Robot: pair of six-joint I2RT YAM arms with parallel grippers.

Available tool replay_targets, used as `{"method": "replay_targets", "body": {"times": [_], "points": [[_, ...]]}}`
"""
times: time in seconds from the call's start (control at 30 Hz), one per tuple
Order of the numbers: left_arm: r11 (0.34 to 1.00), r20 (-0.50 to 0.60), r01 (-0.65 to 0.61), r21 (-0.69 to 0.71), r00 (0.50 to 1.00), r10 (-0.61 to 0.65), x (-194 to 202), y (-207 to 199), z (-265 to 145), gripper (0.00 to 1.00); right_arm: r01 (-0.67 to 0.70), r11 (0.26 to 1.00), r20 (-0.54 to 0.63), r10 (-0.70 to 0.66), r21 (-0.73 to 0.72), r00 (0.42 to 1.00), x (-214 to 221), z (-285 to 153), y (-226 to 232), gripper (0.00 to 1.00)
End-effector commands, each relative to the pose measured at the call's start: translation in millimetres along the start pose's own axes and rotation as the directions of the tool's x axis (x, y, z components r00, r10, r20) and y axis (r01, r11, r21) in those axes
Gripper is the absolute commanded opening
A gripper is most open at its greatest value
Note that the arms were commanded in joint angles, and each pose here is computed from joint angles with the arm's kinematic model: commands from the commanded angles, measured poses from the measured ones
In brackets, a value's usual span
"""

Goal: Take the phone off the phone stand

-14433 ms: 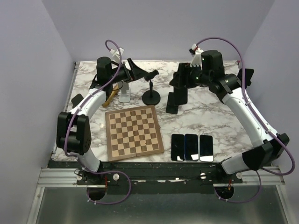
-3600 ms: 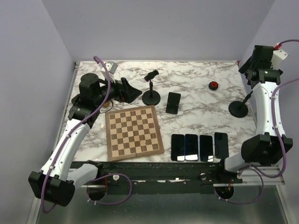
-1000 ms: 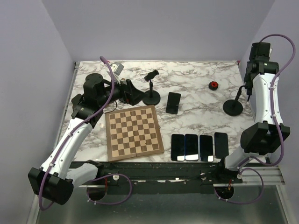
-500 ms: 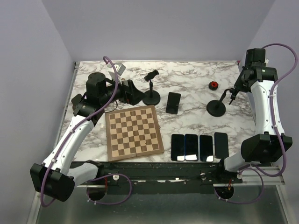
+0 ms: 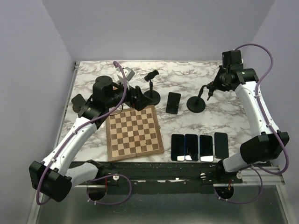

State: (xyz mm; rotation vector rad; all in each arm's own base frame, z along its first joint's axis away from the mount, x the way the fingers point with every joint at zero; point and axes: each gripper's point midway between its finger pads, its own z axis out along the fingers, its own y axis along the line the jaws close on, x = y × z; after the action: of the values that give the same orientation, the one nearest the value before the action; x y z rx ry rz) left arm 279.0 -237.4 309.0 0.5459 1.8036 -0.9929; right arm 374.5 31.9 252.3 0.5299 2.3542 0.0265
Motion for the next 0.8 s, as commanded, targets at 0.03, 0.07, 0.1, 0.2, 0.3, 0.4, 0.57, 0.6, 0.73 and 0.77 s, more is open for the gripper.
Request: {"method": "replay_targets", "body": {"times": [0.03, 0.07, 0.1, 0.2, 0.3, 0.4, 0.57, 0.6, 0.73, 0.77], "points": [[0.996, 0.024, -0.056, 0.071, 0.998, 0.054, 0, -22, 8, 0.98, 0.024, 0.991, -0.043, -0.031, -0.133, 0.999, 14, -2, 25, 0.61], [0.996, 0.021, -0.047, 0.082, 0.999, 0.045, 0, -26, 10, 0.98, 0.043, 0.987, -0.04, -0.05, -0.157, 0.998, 13, -3, 29, 0.98], [0.995, 0.021, -0.039, 0.093, 0.999, 0.038, -1, -31, 12, 0.99, 0.057, 0.981, -0.035, -0.064, -0.185, 0.997, 12, -5, 34, 1.0], [0.994, 0.027, -0.011, 0.106, 1.0, 0.008, -4, -42, 21, 0.99, 0.088, 0.969, -0.011, -0.093, -0.231, 0.996, 5, -11, 42, 1.0], [0.992, 0.046, -0.011, 0.124, 0.999, 0.005, -7, -60, 33, 0.98, 0.109, 0.949, 0.029, -0.105, -0.295, 0.994, -4, -29, 51, 1.0], [0.992, 0.097, -0.035, 0.122, 0.995, 0.023, -12, -76, 49, 0.98, 0.121, 0.946, 0.106, -0.093, -0.302, 0.99, -19, -52, 48, 1.0], [0.995, 0.19, -0.059, 0.078, 0.981, 0.043, -17, -91, 90, 0.97, 0.102, 0.955, 0.264, -0.026, -0.278, 0.964, -43, -96, 31, 1.0], [0.995, 0.203, -0.064, 0.071, 0.978, 0.048, -19, -94, 102, 0.97, 0.099, 0.954, 0.301, -0.009, -0.284, 0.954, -47, -107, 29, 1.0], [0.992, 0.246, -0.119, 0.048, 0.964, 0.104, -25, -112, 149, 0.97, 0.065, 0.946, 0.442, 0.087, -0.318, 0.893, -57, -155, 12, 1.0], [0.991, 0.254, -0.132, 0.038, 0.96, 0.118, -27, -115, 160, 0.96, 0.052, 0.942, 0.475, 0.119, -0.332, 0.872, -59, -170, 7, 1.0]]}}
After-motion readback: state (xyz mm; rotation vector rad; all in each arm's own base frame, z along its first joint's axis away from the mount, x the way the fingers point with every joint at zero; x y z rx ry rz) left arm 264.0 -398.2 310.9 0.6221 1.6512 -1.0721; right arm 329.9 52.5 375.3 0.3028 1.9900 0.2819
